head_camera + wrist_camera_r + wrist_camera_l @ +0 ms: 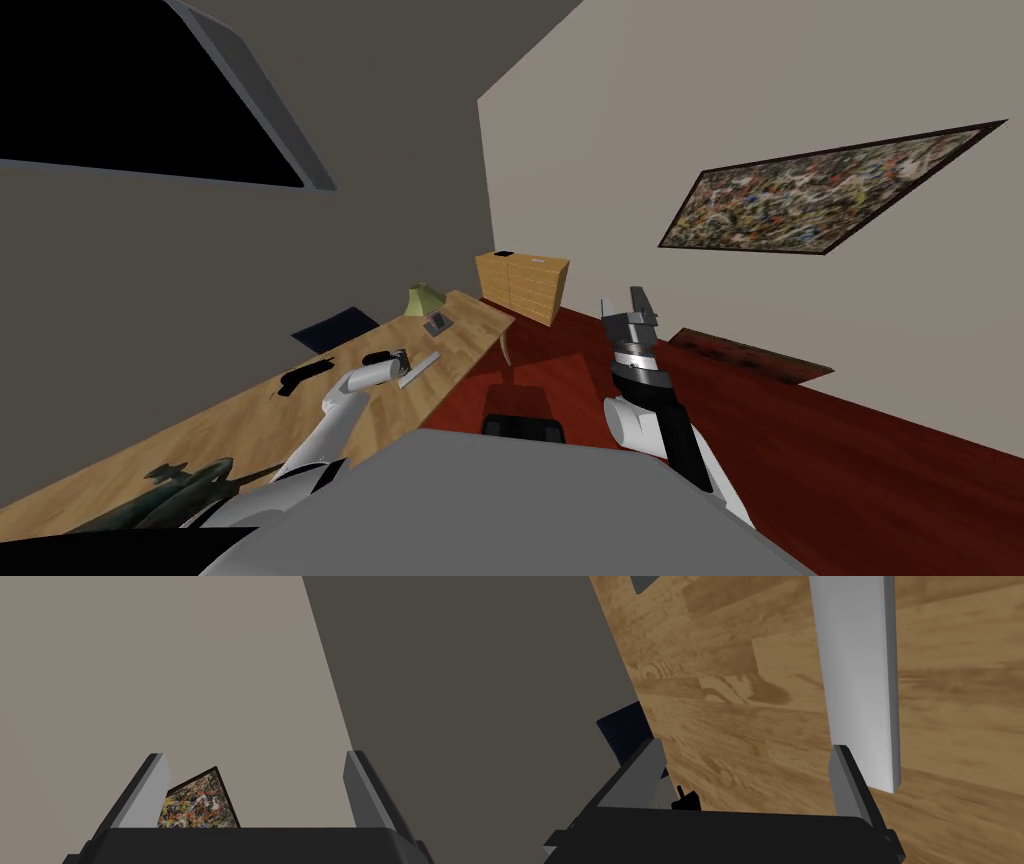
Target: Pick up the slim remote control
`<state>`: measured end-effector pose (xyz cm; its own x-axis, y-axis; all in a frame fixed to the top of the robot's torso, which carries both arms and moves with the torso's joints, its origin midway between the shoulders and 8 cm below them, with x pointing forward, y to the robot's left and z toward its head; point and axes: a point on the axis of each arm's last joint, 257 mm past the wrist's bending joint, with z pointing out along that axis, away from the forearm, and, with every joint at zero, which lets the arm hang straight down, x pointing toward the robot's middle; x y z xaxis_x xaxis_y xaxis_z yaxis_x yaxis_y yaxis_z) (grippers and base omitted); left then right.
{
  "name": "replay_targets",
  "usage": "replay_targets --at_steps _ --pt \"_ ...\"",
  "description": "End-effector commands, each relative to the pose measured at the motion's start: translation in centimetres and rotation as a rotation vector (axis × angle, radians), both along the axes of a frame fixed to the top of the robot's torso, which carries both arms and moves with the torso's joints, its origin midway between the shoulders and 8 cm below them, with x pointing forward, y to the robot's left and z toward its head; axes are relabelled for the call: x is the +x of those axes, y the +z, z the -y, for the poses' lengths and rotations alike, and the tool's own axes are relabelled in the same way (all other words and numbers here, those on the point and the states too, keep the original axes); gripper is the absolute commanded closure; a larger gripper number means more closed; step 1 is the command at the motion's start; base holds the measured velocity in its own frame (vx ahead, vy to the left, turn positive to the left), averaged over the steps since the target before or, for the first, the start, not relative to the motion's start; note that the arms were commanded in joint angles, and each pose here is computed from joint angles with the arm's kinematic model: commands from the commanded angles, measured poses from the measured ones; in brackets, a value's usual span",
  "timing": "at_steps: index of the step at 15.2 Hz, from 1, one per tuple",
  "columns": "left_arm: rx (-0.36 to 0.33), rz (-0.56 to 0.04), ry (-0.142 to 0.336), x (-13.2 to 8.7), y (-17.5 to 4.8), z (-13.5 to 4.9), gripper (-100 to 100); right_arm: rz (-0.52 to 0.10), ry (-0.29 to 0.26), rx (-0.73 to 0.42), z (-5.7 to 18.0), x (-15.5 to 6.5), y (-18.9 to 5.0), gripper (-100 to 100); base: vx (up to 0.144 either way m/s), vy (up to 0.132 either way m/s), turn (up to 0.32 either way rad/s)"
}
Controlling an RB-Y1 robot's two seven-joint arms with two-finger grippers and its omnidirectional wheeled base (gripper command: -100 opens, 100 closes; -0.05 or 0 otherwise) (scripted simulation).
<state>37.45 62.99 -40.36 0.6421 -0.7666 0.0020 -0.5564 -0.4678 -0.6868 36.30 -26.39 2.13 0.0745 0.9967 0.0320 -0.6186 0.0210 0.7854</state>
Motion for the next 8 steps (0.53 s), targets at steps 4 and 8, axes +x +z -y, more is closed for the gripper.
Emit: replay_targets --at_steps 4,8 --pt "-0.073 -0.079 0.068 -2.3 -2.0 -0.7 -100 0.000 0.000 0.000 0.0 0.0 0.0 0 -0.004 0.018 -0.102" --pt "-0.121 -0.121 0.110 -3.6 -2.9 -1.0 -100 0.000 0.000 0.000 0.0 0.0 0.0 0 -0.001 0.015 -0.101"
